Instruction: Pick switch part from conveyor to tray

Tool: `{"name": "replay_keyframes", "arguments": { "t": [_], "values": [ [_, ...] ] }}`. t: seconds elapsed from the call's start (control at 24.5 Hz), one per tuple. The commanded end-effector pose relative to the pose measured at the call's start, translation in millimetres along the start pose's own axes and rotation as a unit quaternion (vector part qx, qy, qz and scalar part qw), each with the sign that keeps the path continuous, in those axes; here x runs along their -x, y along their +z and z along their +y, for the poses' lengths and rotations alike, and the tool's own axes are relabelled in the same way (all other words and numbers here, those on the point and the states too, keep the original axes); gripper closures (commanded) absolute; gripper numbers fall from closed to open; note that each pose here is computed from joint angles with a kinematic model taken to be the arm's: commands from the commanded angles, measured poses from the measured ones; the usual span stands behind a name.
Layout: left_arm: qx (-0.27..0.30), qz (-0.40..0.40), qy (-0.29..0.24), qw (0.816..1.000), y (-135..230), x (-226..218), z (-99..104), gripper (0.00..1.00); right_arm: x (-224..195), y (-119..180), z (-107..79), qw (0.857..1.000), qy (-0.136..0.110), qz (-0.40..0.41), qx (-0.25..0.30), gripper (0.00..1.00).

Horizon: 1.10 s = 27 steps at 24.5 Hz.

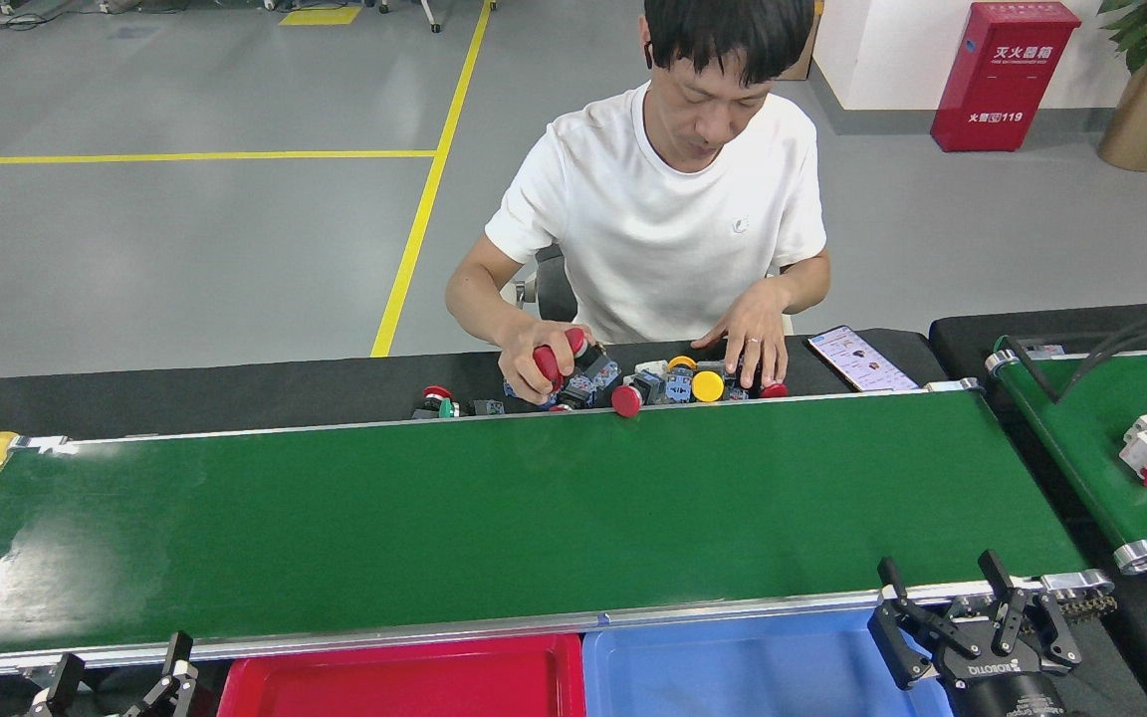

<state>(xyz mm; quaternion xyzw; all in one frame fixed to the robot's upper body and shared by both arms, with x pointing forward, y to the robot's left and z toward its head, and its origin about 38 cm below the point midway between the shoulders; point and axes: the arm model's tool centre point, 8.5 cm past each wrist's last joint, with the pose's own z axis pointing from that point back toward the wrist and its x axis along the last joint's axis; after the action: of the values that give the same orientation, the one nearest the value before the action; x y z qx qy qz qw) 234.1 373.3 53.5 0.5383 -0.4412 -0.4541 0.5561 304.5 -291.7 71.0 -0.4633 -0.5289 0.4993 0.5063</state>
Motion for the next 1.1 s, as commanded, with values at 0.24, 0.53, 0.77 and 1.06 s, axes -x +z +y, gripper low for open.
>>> {"name": "replay_keyframes", "arguments": {
  "t": [0.24, 0.53, 0.77, 1.06],
  "values": [
    [-0.038, -0.033, -0.02, 0.999, 6, 9, 13, 0.0, 23, 1, -15.1, 0.999, 0.001, 0.033, 0.026, 0.01],
    [-0.035, -0.043, 0.021, 0.998, 13, 0, 6, 0.0, 20, 2, -13.5, 0.999, -0.005, 0.033, 0.028, 0.01],
    [-0.027, -0.048, 0.03, 0.998, 15, -12, 1, 0.0, 29, 5, -14.9, 0.999, -0.003, 0.046, 0.03, 0.01],
    [-0.013, -0.057, 0.014, 0.998, 17, -17, -5, 0.0, 28, 5, -14.1, 0.999, -0.005, 0.046, 0.029, 0.01]
  ]
}}
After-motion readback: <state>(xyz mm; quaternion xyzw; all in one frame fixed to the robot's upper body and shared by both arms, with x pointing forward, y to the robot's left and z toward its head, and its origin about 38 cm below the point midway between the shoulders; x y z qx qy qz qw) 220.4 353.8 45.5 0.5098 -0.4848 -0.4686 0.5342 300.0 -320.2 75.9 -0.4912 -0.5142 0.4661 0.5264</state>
